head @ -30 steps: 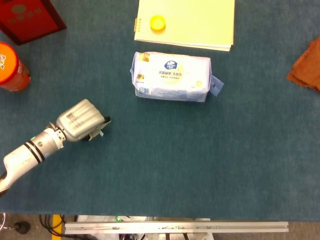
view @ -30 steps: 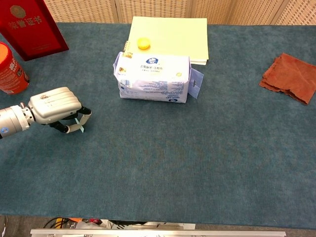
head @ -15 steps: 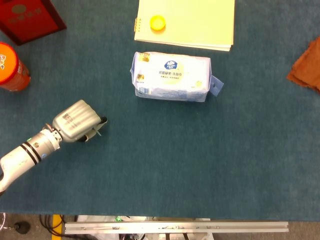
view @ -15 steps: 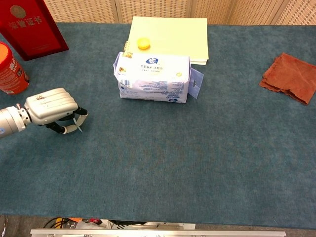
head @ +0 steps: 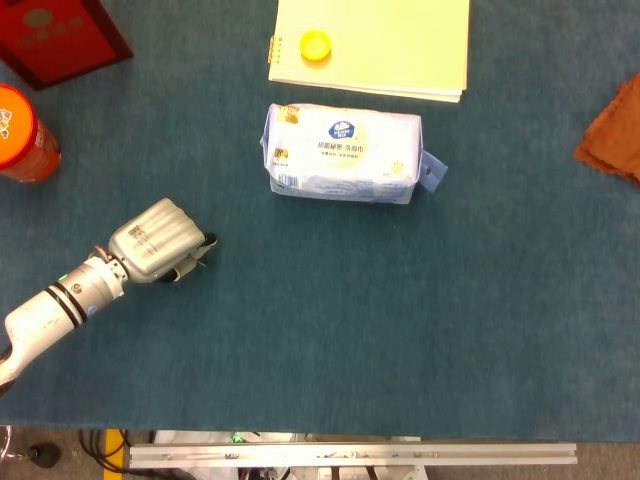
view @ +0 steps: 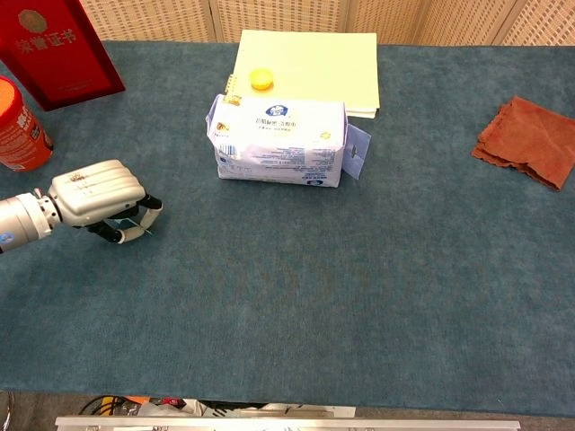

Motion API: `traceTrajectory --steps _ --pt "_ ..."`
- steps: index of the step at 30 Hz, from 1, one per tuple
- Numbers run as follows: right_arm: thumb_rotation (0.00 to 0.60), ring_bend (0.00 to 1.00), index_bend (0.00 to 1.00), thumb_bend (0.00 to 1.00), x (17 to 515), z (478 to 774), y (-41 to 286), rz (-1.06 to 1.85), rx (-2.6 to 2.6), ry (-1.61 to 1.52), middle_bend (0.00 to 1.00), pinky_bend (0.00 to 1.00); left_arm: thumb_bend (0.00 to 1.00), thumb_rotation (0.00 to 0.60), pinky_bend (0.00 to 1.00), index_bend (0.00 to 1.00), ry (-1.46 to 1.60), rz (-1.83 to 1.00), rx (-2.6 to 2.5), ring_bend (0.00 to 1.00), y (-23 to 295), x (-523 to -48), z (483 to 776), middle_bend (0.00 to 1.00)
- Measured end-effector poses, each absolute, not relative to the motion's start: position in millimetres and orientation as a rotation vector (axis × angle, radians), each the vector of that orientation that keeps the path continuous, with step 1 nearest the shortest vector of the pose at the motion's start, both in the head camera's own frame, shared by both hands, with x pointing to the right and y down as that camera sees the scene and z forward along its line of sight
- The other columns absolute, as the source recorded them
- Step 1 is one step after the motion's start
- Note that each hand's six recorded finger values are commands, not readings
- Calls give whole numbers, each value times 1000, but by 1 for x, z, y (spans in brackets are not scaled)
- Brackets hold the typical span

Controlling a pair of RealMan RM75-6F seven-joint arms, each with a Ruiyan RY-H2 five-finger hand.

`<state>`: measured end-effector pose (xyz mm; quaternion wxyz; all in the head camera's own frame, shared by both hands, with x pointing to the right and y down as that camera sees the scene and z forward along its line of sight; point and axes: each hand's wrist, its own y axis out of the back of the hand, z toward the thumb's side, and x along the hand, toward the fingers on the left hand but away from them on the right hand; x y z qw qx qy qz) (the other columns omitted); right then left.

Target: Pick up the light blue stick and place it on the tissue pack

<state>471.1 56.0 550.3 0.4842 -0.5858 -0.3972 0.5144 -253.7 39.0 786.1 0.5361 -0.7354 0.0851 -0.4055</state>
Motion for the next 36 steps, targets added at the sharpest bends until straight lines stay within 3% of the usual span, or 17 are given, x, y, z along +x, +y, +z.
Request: traceTrajectory --steps 8,19,27,36 --pt "600 367 107 358 471 549 56 1245 -1424 -972 345 576 385 600 898 578 233 -953 -1763 986 37 -254 779 976" --pt "600 368 107 359 466 553 52 1231 -1448 -949 345 576 385 600 898 575 402 -866 -1852 986 21 -242 731 976" --pt "600 368 107 359 454 557 43 1207 -1468 -899 345 576 385 600 900 572 474 -772 -1916 986 -1 -207 690 976" --pt "600 368 107 359 443 557 35 1190 -1471 -866 345 576 385 600 900 568 451 -750 -1930 986 -24 -165 673 975"
